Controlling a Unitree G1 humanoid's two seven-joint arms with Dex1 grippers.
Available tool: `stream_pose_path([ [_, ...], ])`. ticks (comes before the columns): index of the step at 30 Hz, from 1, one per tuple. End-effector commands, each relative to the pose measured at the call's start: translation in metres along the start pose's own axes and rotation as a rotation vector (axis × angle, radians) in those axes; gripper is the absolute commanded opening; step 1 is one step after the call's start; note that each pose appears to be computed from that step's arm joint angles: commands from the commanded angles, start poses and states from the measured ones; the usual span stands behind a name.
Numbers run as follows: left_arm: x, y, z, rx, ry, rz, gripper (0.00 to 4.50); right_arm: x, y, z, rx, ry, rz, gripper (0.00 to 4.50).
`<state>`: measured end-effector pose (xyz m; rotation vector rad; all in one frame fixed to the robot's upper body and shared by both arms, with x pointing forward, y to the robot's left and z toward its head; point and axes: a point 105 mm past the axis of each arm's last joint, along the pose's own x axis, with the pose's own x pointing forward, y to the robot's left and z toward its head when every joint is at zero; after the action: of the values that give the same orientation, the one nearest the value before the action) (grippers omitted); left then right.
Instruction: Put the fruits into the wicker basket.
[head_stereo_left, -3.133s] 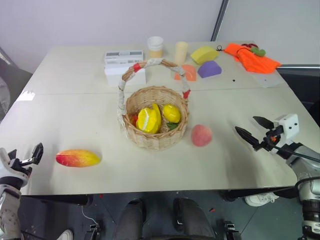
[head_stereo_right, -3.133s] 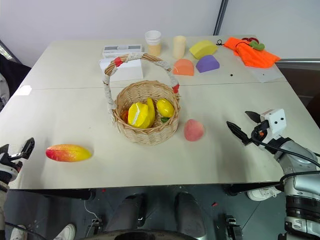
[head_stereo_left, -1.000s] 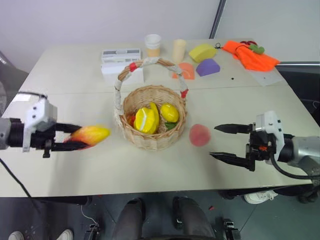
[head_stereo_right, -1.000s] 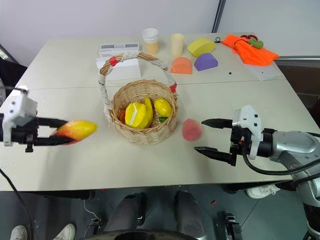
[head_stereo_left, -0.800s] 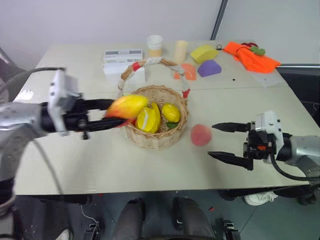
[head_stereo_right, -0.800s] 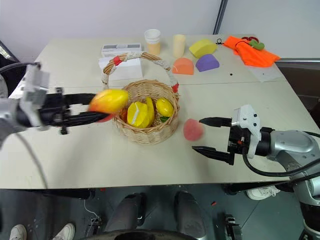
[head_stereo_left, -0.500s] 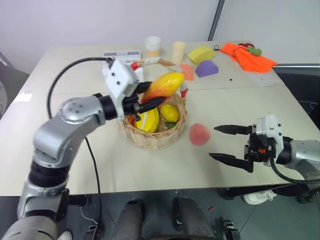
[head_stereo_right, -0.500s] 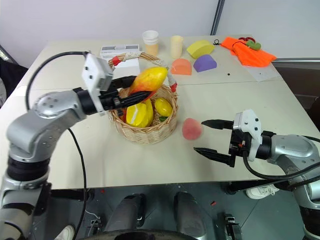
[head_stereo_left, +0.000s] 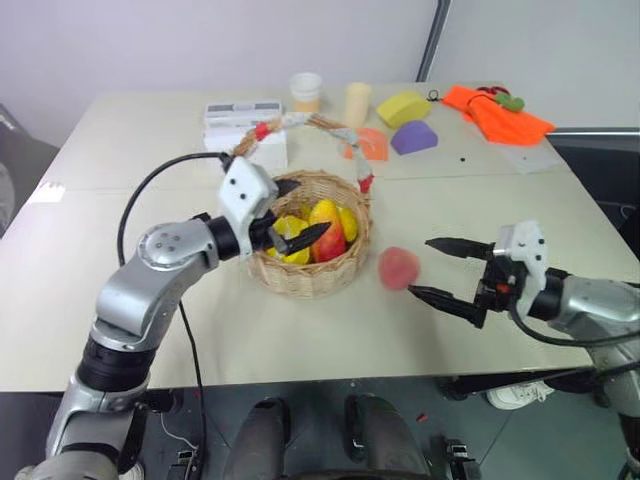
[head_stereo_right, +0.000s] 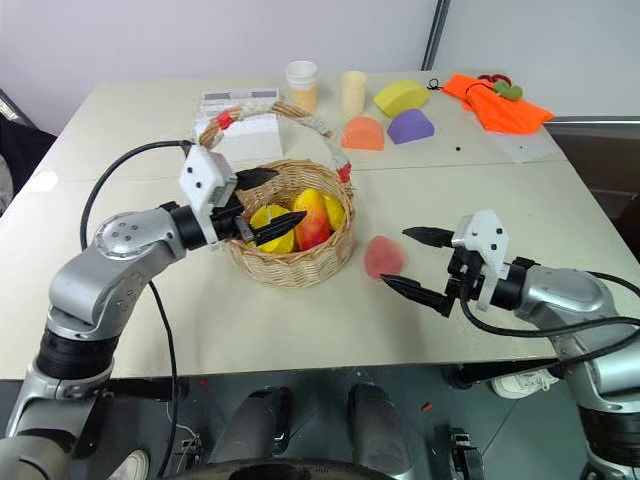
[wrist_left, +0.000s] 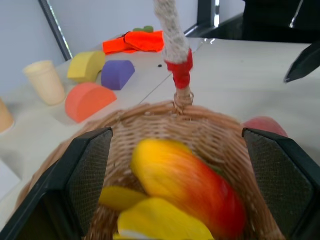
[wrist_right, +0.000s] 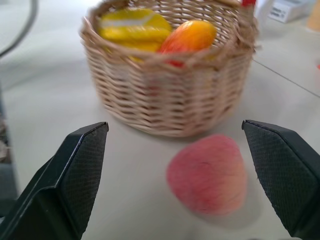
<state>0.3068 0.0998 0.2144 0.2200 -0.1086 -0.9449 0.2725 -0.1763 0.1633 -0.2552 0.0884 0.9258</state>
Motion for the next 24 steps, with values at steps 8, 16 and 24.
stream_pose_path([
  [8,-0.068,-0.029,-0.003,-0.114,0.054,-0.226,4.46,0.024,-0.025,-0.031,0.034,0.054,-0.13,4.5],
  [16,-0.078,-0.031,-0.007,-0.095,0.054,-0.222,4.46,0.039,-0.017,-0.05,0.111,0.117,-0.109,4.5],
  [24,-0.084,-0.023,-0.017,-0.101,0.079,-0.174,4.5,0.037,-0.012,-0.038,0.125,0.06,-0.091,2.2],
])
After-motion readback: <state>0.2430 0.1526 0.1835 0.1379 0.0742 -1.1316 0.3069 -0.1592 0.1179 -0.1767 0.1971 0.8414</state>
